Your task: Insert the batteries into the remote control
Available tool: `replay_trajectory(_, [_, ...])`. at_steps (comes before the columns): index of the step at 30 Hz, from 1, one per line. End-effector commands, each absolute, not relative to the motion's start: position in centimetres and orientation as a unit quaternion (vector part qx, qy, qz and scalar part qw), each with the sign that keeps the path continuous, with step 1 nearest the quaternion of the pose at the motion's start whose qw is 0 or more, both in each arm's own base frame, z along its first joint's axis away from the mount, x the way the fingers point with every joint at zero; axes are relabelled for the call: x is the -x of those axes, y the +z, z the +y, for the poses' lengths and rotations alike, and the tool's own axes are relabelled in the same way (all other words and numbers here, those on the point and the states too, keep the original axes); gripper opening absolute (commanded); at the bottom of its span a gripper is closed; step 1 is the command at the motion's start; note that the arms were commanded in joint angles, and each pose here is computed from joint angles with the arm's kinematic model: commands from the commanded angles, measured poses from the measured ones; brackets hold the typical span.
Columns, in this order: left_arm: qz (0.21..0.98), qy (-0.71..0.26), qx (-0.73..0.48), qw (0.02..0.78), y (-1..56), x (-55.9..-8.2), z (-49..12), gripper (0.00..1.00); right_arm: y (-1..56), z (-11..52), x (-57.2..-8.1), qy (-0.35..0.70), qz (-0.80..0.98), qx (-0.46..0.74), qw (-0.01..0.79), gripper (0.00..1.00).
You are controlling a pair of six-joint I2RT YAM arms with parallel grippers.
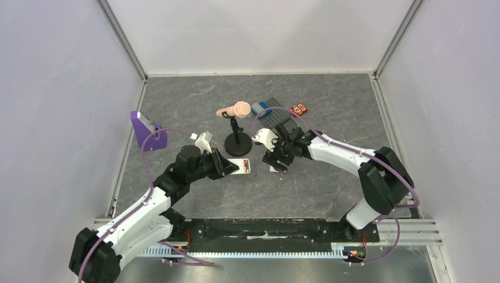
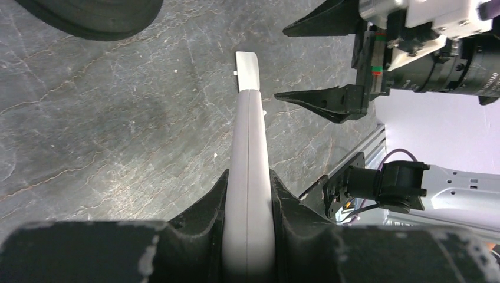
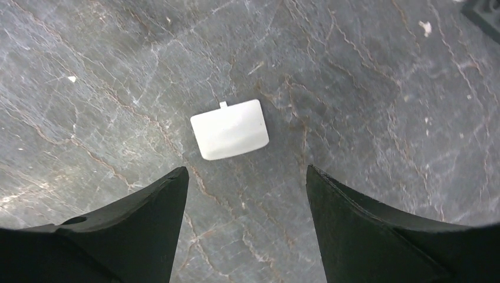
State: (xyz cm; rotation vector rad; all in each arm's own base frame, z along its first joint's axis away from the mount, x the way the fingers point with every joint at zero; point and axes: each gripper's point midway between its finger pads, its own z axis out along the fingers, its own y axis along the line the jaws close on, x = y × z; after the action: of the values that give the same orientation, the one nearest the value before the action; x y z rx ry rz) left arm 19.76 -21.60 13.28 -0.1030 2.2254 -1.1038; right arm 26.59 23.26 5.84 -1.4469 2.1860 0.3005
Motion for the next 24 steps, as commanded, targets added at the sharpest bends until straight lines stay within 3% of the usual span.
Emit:
replay_trajectory(1, [0.835, -0.444, 0.026, 0.323, 15.0, -20.1, -21.7, 0.02, 5.4, 24.6, -27.2, 0.145, 0.751, 0.599, 0.237, 0.76])
replay_trajectory(15, [0.834, -0.453, 0.038, 0.313, 14.6, -20.7, -21.0, 0.02, 1.7, 24.0, -27.3, 0.147, 0.751, 0.619, 0.179, 0.73])
replay_trajectory(24, [0.835, -0.454, 0.042, 0.308, 14.2, -20.9, -21.0, 0.02, 0.1, 23.3, -27.1, 0.132, 0.77, 0.603, 0.159, 0.55])
